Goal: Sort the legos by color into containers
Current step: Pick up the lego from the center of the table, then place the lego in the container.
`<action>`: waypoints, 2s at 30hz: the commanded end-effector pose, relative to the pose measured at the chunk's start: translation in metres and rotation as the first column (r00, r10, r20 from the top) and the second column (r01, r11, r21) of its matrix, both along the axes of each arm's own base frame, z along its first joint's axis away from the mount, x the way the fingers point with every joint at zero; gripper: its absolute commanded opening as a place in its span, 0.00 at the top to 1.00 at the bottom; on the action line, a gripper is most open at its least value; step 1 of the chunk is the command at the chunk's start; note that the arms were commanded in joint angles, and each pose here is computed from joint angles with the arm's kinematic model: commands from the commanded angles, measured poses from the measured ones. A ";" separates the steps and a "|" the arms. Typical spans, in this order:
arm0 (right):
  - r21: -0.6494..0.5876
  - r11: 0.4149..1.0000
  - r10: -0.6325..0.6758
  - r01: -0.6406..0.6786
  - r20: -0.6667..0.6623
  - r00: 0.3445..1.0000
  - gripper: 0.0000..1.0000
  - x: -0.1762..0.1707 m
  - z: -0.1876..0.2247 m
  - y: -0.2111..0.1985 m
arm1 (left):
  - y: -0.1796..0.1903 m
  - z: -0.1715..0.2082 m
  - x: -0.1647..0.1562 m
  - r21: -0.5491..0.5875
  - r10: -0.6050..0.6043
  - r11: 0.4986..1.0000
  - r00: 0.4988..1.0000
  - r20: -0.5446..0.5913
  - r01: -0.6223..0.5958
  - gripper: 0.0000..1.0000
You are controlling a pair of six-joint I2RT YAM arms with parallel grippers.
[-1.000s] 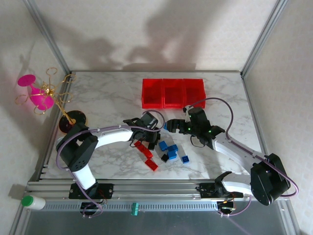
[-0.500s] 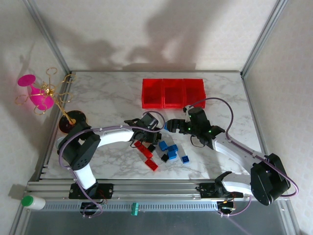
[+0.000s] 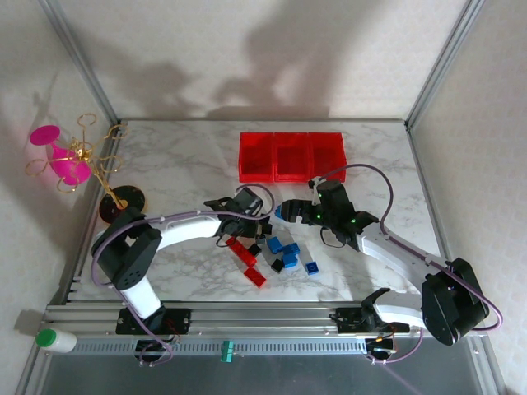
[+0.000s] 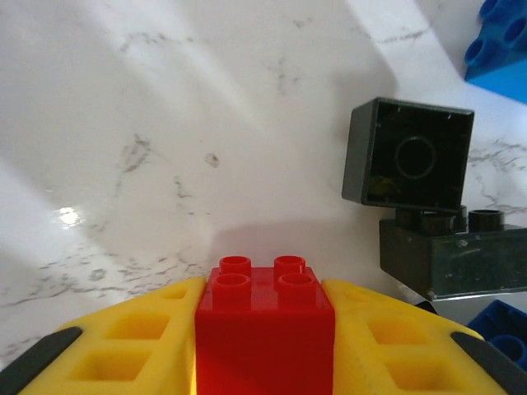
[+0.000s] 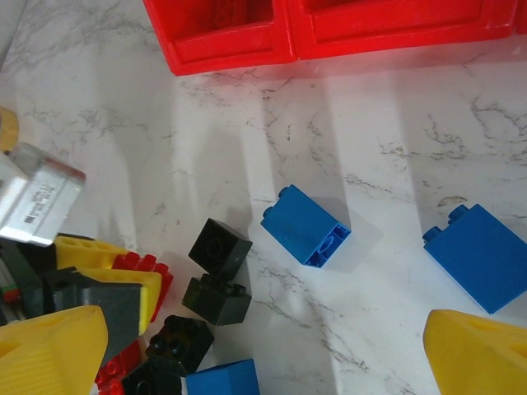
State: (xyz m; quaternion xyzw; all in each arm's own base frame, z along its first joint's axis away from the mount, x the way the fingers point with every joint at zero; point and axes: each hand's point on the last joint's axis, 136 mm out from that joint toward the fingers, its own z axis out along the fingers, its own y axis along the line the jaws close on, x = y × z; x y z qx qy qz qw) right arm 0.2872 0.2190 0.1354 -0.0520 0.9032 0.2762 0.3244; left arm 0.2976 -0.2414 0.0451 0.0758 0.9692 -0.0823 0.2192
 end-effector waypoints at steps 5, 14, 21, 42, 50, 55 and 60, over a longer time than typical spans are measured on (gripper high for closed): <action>0.087 0.996 0.000 -0.004 0.044 0.999 0.01 0.007 0.024 0.011 | 0.009 0.070 0.034 -0.058 0.099 0.994 0.983 0.153 -0.091 0.70; 0.113 0.989 -0.110 0.100 0.085 0.990 0.01 0.038 0.036 -0.006 | 0.002 0.123 0.122 -0.139 0.234 0.970 0.929 0.287 -0.201 0.71; 0.134 0.983 -0.141 0.127 0.102 0.985 0.01 0.052 0.042 -0.014 | -0.010 0.121 0.191 -0.154 0.293 0.955 0.893 0.342 -0.255 0.70; 0.132 0.983 -0.144 0.126 0.141 0.979 0.01 0.061 0.046 -0.020 | -0.013 0.099 0.278 -0.171 0.356 0.934 0.857 0.371 -0.314 0.55; 0.114 0.990 -0.101 0.083 0.164 0.981 0.01 0.060 0.048 -0.016 | -0.017 0.145 0.245 -0.266 0.328 0.933 0.877 0.352 -0.242 0.54; 0.097 0.993 -0.080 0.066 0.153 0.985 0.01 0.056 0.044 -0.016 | -0.004 0.152 0.206 -0.264 0.303 0.939 0.891 0.339 -0.219 0.53; 0.068 0.997 -0.034 0.025 0.125 0.992 0.01 0.046 0.034 -0.010 | 0.015 0.143 0.159 -0.264 0.307 0.936 0.903 0.299 -0.231 0.52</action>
